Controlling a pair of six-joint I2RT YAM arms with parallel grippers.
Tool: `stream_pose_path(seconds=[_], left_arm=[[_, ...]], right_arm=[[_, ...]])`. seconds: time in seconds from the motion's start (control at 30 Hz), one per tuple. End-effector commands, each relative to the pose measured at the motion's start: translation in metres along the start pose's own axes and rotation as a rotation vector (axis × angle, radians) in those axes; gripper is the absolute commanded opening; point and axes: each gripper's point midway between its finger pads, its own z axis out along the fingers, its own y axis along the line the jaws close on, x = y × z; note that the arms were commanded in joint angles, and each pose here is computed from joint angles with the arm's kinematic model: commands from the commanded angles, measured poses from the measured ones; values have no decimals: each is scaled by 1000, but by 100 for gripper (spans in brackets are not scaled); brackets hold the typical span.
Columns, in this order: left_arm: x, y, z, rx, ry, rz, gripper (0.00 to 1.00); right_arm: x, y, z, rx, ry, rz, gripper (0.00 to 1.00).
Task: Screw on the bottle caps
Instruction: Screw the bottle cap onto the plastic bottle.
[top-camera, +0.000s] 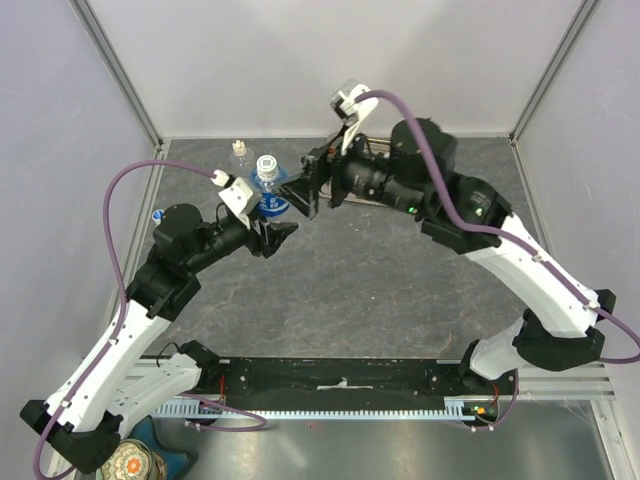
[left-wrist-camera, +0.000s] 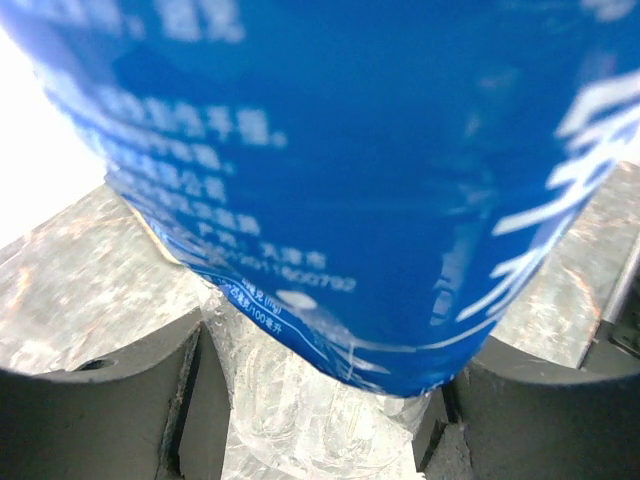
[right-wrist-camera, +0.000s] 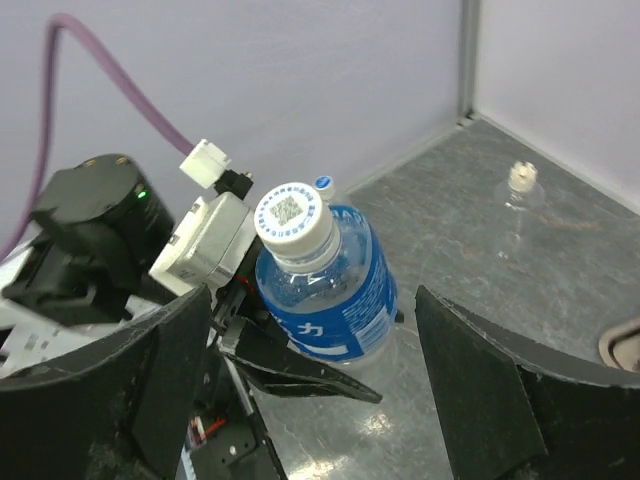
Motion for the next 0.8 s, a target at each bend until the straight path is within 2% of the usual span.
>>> stream_pose_path(seconds=[0.0, 0.1, 0.13, 0.23, 0.3, 0.33, 0.4, 0.43, 0.47, 0.5, 0.53, 0.77], left_arm=[[-18, -41, -4, 241, -76, 31, 2], [-12, -83, -18, 502, -75, 33, 2], [-8, -103, -29, 643, -70, 33, 2], [-3, -127, -48, 819, -66, 29, 2], [-2, -133, -53, 876, -64, 29, 2], [-1, -139, -59, 924, -65, 30, 2], [0, -140, -60, 943, -58, 21, 2], [0, -142, -61, 958, -55, 16, 2], [0, -143, -62, 966, -52, 10, 2], [1, -144, -63, 974, -49, 5, 2], [1, -144, -63, 977, -49, 6, 2], [2, -145, -61, 984, -40, -19, 2]], right_arm=[[-20, 40, -49, -432, -1, -113, 90], [-13, 70, -80, -712, -6, -276, 90], [-15, 71, -82, -730, -21, -295, 90], [-26, 64, -82, -793, -61, -319, 90], [-23, 67, -79, -865, -36, -253, 90], [-34, 73, -79, -903, -95, -276, 89], [-27, 78, -76, -968, -61, -169, 89], [-39, 85, -82, -1028, -152, -233, 89], [-39, 87, -83, -1060, -163, -221, 89], [-32, 88, -82, -1085, -117, -130, 88], [-36, 92, -87, -1120, -163, -173, 87], [-14, 105, -74, -1209, -74, -139, 72]])
